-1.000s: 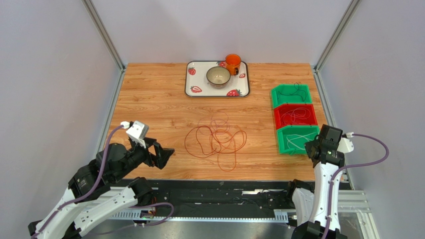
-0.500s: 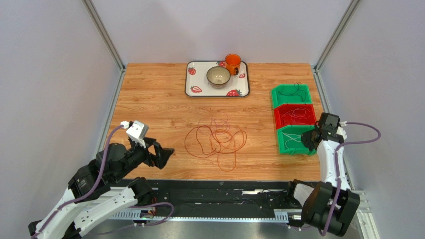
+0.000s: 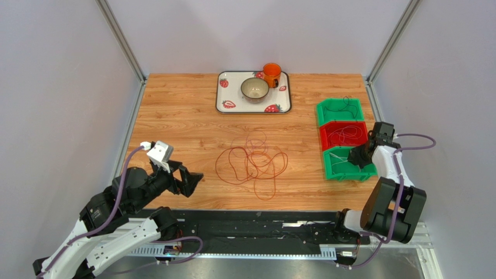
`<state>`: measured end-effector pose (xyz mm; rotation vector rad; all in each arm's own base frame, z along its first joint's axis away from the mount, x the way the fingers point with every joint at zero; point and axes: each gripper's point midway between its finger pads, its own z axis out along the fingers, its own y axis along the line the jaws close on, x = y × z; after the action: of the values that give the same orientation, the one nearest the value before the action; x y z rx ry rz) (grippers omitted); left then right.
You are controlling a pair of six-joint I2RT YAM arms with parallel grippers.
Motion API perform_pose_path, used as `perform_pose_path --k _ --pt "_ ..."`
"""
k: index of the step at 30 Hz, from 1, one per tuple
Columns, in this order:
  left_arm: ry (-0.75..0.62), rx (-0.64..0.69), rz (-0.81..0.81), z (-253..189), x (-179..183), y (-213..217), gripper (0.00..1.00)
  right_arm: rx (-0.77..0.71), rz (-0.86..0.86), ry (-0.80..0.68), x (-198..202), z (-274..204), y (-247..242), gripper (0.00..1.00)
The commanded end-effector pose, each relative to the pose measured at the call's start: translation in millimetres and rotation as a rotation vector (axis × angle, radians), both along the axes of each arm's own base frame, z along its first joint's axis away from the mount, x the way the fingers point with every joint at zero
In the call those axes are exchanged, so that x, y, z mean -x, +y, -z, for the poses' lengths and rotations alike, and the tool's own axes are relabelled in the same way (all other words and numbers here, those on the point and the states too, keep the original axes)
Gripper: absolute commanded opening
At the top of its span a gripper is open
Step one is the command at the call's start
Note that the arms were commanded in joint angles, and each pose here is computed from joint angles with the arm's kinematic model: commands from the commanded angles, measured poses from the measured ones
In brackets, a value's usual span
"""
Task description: Untangle the cables
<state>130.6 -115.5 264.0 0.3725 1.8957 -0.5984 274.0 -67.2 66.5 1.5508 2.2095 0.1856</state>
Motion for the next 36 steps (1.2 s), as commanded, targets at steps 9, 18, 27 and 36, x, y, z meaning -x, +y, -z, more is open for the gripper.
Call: perform_pose_path --k 9,18,27,36 --pt "-0.021 0.023 -0.012 -5.2 -1.1 1.9 0.98 0.013 -0.09 -0.193 -5.4 -74.1 13.0 0.36" --pt "-0.03 0.033 -0.01 -7.4 0.2 3.2 0.98 0.011 -0.14 -0.202 19.8 -106.6 27.2 0.4" --pt "-0.033 0.036 -0.007 -7.8 0.8 3.2 0.98 0.142 -0.127 -0.294 40.6 -162.9 20.4 0.43" --pt "-0.018 0.017 -0.008 -3.2 -2.0 0.0 0.98 0.079 -0.358 -0.486 20.3 -172.5 57.8 0.32"
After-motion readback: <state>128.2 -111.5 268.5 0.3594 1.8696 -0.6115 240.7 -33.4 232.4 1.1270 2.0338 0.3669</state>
